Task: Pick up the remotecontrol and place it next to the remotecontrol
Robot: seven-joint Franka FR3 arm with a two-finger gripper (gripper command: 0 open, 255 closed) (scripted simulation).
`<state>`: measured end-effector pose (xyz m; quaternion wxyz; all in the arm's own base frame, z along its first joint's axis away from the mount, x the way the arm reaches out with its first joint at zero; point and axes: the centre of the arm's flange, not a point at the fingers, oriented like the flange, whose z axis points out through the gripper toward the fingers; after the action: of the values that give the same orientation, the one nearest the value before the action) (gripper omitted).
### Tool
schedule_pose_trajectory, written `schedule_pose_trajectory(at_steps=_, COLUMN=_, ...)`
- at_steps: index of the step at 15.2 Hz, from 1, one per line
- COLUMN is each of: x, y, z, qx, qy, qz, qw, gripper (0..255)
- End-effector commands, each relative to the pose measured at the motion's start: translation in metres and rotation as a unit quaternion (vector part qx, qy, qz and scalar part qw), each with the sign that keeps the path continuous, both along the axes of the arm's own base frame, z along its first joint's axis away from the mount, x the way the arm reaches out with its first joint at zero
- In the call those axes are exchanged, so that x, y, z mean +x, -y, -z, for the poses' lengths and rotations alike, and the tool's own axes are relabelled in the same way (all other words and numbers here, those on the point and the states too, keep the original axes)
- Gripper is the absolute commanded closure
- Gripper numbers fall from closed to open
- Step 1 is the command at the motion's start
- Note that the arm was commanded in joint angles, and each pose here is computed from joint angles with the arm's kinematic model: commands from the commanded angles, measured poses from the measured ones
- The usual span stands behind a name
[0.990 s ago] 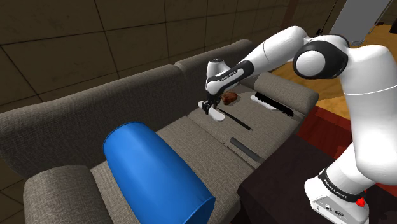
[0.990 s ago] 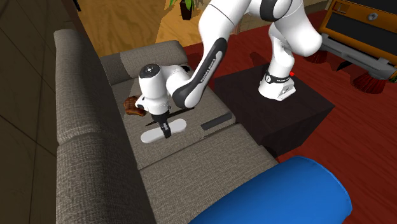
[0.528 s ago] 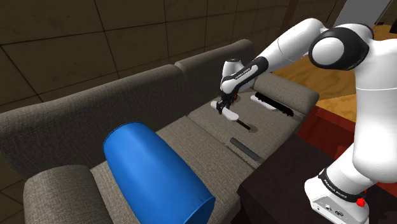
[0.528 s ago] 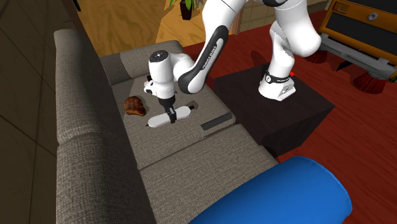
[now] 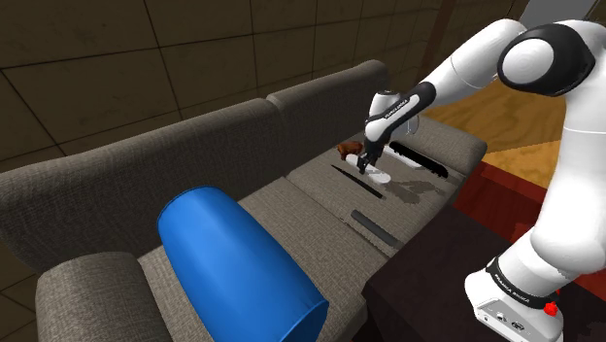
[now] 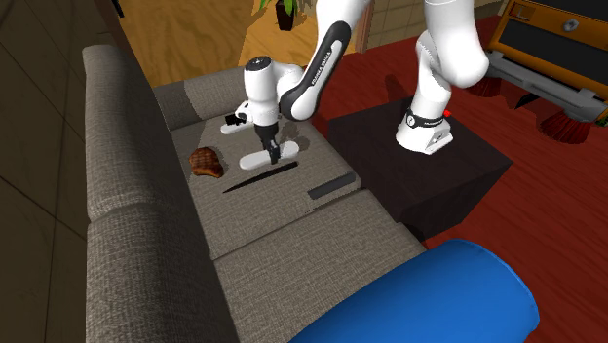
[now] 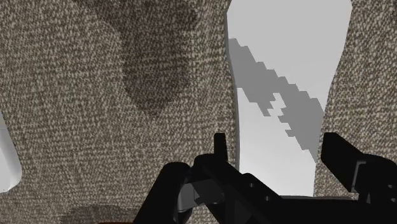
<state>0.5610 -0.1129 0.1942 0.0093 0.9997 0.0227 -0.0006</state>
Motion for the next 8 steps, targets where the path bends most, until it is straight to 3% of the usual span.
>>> schedule_pose_trajectory(at_steps=1, x=-0.014, y=0.022, z=-0.001, qx=0.000, qy=0.000, qz=-0.001, qw=1.0000, gripper=255)
schedule_pose_trajectory(at_steps=8, x=-0.067, y=0.097, z=-0.002, qx=0.000, qy=0.000, qz=-0.001, qw=1.0000, gripper=255)
